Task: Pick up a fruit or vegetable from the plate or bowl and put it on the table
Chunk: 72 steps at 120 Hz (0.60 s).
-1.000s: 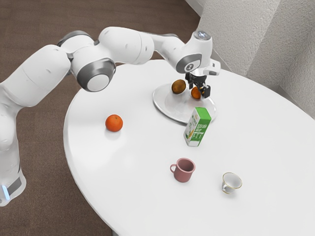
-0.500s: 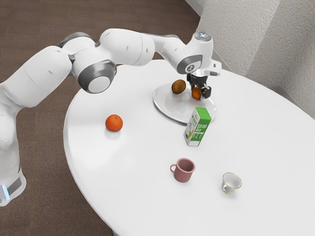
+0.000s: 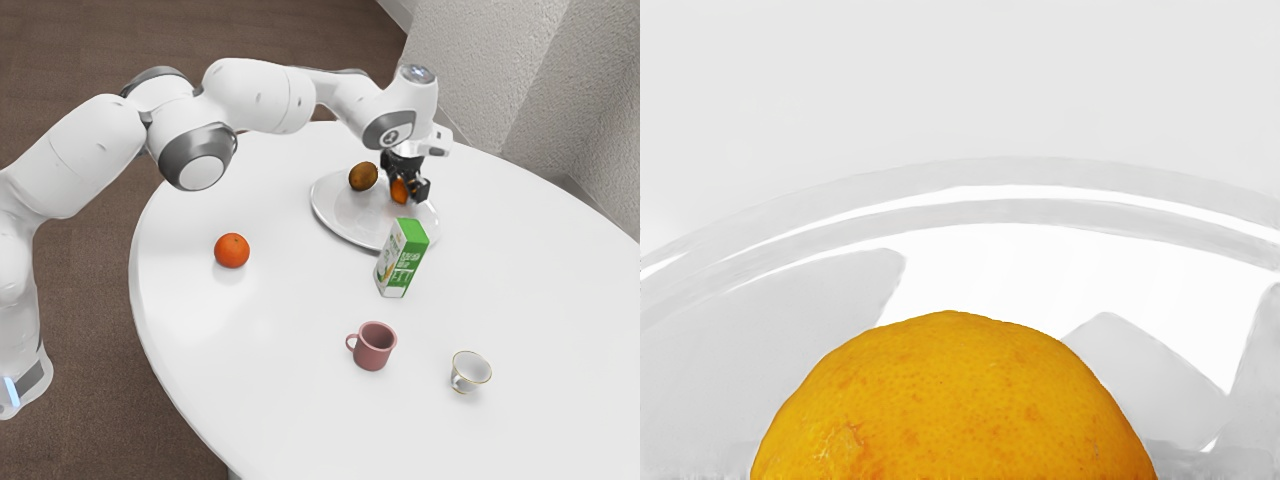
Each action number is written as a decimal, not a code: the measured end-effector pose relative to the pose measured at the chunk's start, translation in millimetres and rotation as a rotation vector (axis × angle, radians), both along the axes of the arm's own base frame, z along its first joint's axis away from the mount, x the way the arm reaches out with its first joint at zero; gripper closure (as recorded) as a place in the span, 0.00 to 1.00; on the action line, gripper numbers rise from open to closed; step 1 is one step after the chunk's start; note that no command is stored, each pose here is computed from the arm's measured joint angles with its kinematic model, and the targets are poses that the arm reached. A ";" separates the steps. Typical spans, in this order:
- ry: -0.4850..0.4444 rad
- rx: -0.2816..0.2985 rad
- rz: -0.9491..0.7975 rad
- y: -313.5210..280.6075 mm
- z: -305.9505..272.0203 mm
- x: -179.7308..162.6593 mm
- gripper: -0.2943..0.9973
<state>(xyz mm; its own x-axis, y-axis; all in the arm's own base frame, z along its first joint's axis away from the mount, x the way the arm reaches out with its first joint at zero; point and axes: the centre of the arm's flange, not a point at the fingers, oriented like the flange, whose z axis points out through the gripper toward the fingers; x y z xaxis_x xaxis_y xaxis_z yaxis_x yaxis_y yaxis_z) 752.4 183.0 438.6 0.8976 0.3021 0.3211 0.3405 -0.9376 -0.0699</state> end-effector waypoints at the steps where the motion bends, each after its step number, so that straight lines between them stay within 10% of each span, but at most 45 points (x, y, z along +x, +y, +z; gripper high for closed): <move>1: 0.001 0.000 0.000 -0.4 2.6 -0.1 0.46; 72: -0.142 0.005 -0.213 -192.2 119.7 19.6 0.48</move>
<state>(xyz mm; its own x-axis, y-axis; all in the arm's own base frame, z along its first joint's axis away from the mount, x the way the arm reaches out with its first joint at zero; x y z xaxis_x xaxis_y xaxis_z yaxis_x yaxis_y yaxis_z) 772.0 -9.2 558.3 0.8865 0.1093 0.4497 0.1425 -0.9890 -0.0406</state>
